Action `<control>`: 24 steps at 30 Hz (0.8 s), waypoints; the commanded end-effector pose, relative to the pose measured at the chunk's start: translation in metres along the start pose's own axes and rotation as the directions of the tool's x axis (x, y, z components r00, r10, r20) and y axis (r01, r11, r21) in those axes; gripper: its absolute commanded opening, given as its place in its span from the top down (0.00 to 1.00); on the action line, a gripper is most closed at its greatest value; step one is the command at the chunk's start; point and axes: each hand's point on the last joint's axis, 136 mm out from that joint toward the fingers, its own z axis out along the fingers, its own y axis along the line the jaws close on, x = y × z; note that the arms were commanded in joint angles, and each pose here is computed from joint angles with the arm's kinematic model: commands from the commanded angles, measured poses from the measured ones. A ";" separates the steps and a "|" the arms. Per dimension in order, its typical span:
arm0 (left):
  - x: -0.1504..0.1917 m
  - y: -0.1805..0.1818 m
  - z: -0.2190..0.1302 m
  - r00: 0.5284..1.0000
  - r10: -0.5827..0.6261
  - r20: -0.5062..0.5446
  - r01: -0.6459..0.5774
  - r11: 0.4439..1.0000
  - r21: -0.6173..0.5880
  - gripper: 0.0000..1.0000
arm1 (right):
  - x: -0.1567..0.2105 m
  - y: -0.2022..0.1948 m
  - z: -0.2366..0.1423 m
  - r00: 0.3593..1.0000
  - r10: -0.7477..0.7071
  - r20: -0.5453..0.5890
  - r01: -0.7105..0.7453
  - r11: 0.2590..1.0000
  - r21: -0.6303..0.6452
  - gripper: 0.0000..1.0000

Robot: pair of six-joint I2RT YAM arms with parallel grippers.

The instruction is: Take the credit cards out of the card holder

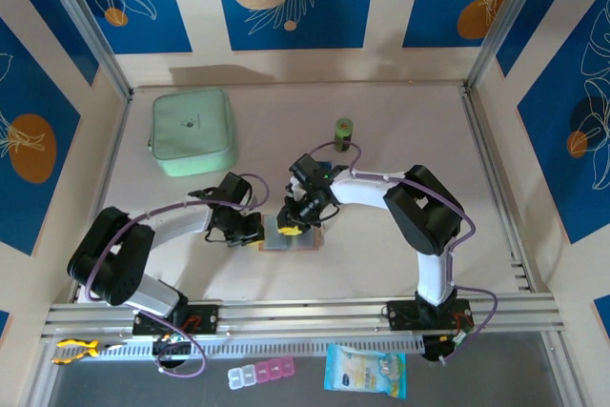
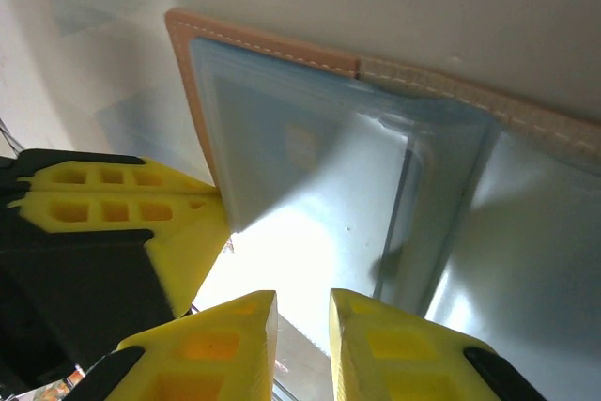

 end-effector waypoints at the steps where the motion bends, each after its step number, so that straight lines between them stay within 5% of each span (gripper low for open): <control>1: 0.008 0.002 0.003 1.000 -0.015 -0.024 0.015 1.000 0.005 0.92 | 0.002 0.004 0.004 1.000 -0.001 -0.027 0.000 1.000 -0.007 0.77; 15: 0.008 0.004 0.002 1.000 -0.015 -0.023 0.015 1.000 -0.004 0.92 | 0.007 -0.025 -0.009 0.999 0.040 0.006 -0.040 0.989 0.142 0.79; 24: -0.006 -0.018 -0.017 0.999 0.009 0.037 -0.011 0.999 0.041 0.90 | 0.005 -0.014 -0.005 1.000 0.013 -0.008 -0.013 1.000 0.028 0.80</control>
